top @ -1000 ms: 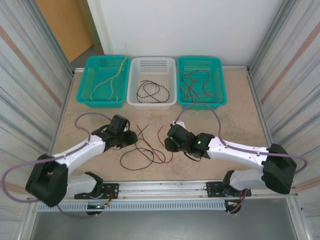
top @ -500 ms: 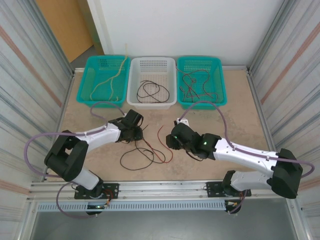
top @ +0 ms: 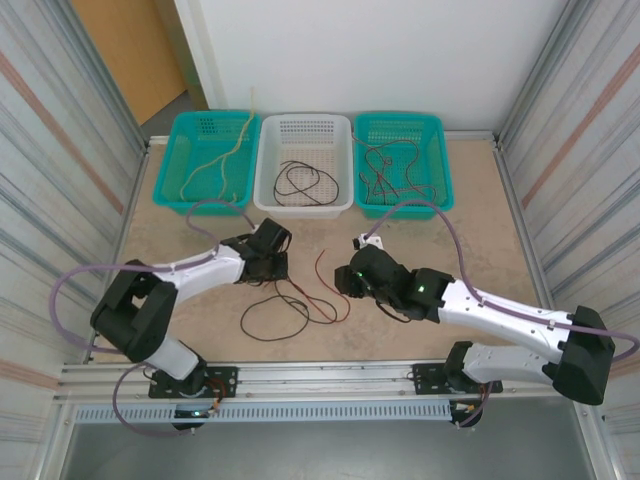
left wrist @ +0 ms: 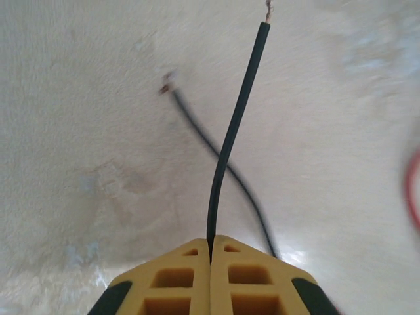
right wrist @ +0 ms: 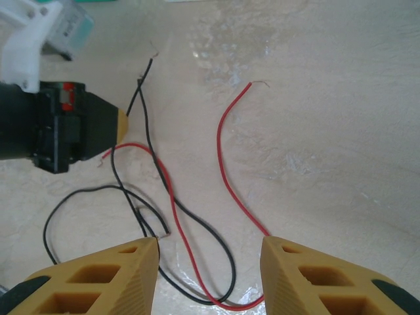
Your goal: Untangle the cables
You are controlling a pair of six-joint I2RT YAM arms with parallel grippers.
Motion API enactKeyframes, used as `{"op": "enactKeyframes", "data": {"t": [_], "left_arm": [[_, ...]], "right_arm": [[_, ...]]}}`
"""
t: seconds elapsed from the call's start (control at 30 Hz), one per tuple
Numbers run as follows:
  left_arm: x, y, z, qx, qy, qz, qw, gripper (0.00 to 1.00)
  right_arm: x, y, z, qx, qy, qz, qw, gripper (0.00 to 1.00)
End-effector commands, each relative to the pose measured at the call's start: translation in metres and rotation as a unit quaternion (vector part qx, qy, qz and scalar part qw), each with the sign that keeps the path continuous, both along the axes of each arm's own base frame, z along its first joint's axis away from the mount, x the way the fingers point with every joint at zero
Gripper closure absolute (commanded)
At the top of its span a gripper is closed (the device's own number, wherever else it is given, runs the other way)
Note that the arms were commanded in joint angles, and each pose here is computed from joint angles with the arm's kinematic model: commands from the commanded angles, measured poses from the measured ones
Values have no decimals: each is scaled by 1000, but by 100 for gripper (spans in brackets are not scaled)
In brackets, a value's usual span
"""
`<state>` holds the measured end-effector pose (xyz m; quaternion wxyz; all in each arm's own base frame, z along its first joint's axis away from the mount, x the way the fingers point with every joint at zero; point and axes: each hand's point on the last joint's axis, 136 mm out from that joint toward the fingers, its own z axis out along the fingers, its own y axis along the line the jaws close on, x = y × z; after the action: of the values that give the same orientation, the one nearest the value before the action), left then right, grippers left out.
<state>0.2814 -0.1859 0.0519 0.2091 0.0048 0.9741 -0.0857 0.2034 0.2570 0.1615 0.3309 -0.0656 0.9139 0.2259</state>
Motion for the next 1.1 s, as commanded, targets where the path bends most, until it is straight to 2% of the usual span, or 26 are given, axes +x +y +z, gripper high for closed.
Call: {"op": "enactKeyframes", "data": {"t": [0.0, 0.1, 0.2, 0.33, 0.47, 0.6, 0.77, 0.83, 0.9, 0.93, 1.07], "left_arm": [[9, -7, 57, -34, -62, -8, 998, 100], [5, -14, 108, -86, -104, -20, 991, 100], [-1, -22, 168, -148, -155, -44, 976, 100], [-15, -30, 249, -218, -226, -88, 945, 100], [-28, -30, 312, -260, -280, -115, 917, 100], [-40, -34, 355, -299, -305, -138, 894, 100], [-48, -42, 385, -336, -314, -157, 874, 100], [-49, -41, 391, -341, -319, -158, 870, 100], [-49, -39, 394, -340, -327, -157, 868, 100], [-48, -38, 395, -336, -330, -154, 868, 100], [-45, -32, 393, -324, -338, -140, 872, 100]], "right_arm": [[-1, 5, 19, 17, -20, 7, 1000, 56], [-5, 14, 32, 33, -39, 27, 998, 53], [-11, 28, 46, 55, -52, 59, 995, 49], [-20, 49, 73, 87, -75, 112, 987, 39], [-18, 61, 111, 107, -112, 141, 978, 34], [-15, 75, 145, 125, -142, 167, 968, 32], [-4, 97, 159, 124, -150, 186, 963, 32], [-3, 105, 162, 124, -151, 193, 961, 36], [0, 109, 164, 125, -153, 193, 961, 52], [0, 110, 166, 126, -153, 194, 961, 64], [-4, 107, 178, 142, -164, 198, 956, 85]]}}
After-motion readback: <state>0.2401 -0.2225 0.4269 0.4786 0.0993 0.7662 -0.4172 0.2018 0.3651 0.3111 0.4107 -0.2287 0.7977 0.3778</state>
